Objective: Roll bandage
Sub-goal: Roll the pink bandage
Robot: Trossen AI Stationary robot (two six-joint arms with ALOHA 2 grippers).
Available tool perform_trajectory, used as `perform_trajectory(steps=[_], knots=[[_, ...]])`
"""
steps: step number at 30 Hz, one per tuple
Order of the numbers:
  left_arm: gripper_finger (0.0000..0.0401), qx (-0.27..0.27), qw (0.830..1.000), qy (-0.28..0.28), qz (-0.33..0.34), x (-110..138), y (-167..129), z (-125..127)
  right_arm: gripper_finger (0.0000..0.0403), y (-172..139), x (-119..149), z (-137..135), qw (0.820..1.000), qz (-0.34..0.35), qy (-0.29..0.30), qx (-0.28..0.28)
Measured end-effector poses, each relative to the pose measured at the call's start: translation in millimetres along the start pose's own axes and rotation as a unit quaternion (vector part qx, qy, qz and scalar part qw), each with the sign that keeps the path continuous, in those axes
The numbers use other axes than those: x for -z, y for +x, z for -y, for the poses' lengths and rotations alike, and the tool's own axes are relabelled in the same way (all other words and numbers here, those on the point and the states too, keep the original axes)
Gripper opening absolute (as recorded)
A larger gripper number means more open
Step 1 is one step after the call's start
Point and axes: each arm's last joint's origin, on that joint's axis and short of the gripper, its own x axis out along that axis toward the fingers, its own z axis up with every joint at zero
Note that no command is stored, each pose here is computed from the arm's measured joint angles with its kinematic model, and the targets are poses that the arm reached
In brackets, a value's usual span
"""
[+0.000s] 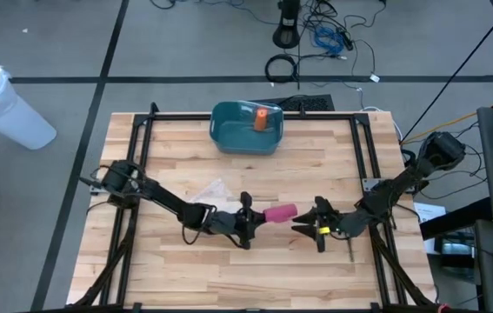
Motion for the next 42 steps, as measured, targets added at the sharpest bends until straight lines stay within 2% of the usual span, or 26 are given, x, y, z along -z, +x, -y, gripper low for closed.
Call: perform_trajectory(steps=[3, 6, 10, 14, 18, 25, 30, 42], knots=[[0.0012, -0.010, 1.000, -0.010, 0.019, -13.7, -8.3, -12.1, 0.0137, -4.6, -9.7, -9.4, 0.998, 0.043, -0.046, -0.030], [0.0012, -0.001, 0.998, -0.033, 0.053, -29.5, -19.1, -27.2, 0.0137, -11.6, -23.7, -17.3, 0.992, 0.087, -0.066, -0.064], [0.0015, 0.049, 0.993, -0.086, 0.066, -40.7, -33.4, -41.4, 0.0137, -25.8, -43.6, -26.6, 0.977, 0.127, -0.106, -0.136], [0.0016, 0.069, 0.985, -0.134, 0.080, -51.6, -48.6, -60.4, 0.0137, -41.9, -56.7, -29.0, 0.959, 0.149, -0.170, -0.168], [0.0018, 0.074, 0.978, -0.166, 0.105, -57.8, -56.6, -78.2, 0.0136, -44.5, -58.1, -26.3, 0.957, 0.145, -0.196, -0.156], [0.0018, 0.099, 0.971, -0.174, 0.131, -54.0, -53.5, -92.9, 0.0136, -36.5, -54.3, -26.0, 0.957, 0.150, -0.208, -0.137], [0.0019, 0.116, 0.969, -0.172, 0.136, -51.1, -51.0, -94.5, 0.0136, -30.0, -48.0, -22.8, 0.957, 0.145, -0.235, -0.088], [0.0020, 0.114, 0.969, -0.168, 0.138, -51.2, -51.0, -94.8, 0.0136, -15.3, -47.5, -16.1, 0.957, 0.161, -0.236, -0.040]])
